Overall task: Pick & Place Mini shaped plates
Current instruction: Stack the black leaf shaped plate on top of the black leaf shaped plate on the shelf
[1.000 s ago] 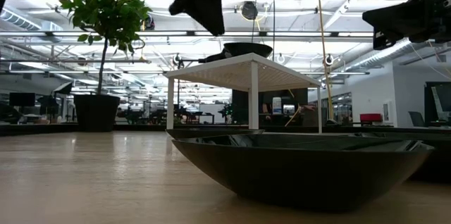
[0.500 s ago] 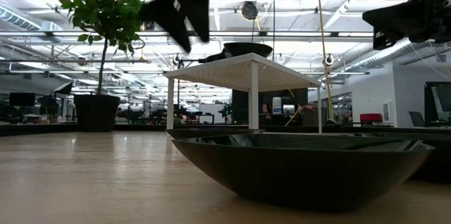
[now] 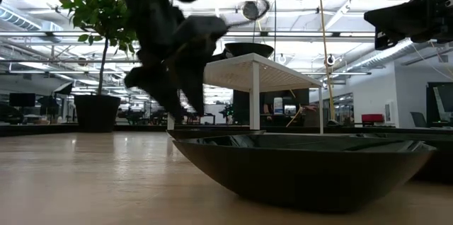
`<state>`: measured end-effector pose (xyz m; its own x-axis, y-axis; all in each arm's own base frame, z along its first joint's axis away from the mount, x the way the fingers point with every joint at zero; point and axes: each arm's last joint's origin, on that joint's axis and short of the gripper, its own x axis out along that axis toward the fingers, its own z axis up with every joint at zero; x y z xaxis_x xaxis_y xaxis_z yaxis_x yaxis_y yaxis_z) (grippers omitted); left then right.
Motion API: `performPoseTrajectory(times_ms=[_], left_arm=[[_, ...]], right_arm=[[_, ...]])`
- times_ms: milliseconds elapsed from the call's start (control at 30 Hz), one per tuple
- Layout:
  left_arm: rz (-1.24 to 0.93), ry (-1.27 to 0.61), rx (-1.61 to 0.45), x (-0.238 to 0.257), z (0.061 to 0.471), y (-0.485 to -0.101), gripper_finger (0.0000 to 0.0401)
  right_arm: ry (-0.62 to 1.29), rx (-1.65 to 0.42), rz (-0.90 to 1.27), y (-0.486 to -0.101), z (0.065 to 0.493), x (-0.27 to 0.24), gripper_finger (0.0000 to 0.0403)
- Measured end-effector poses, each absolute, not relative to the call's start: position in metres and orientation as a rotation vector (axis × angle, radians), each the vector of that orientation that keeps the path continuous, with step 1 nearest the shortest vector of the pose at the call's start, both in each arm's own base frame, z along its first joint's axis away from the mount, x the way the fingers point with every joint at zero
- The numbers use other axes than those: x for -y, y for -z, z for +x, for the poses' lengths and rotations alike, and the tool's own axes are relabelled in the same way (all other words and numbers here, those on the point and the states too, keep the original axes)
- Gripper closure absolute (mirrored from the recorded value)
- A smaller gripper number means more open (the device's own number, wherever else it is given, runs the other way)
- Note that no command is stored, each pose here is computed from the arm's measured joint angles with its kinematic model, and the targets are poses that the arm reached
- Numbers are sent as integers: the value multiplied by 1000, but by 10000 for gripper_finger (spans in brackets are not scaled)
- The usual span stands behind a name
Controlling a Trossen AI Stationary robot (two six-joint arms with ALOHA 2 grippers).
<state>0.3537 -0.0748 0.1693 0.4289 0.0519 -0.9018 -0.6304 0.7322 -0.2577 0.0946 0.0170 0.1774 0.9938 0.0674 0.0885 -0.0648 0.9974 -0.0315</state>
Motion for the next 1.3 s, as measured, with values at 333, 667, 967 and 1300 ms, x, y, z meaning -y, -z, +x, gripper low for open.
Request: performPoseTrajectory(times_ms=[333, 667, 967, 1300], left_arm=[[-655, -443, -1036, 73, 355, -159, 187], [-662, -409, -1099, 75, 363, -134, 188], [-643, -391, -1080, 74, 362, -143, 188], [-640, -394, -1087, 74, 361, -144, 268]], right_arm=[[-66, 90, -29, -177, 95, -17, 403], [-66, 91, -28, -178, 95, -17, 403], [-66, 90, -29, -177, 95, -17, 403], [-66, 90, -29, -177, 95, -17, 403]])
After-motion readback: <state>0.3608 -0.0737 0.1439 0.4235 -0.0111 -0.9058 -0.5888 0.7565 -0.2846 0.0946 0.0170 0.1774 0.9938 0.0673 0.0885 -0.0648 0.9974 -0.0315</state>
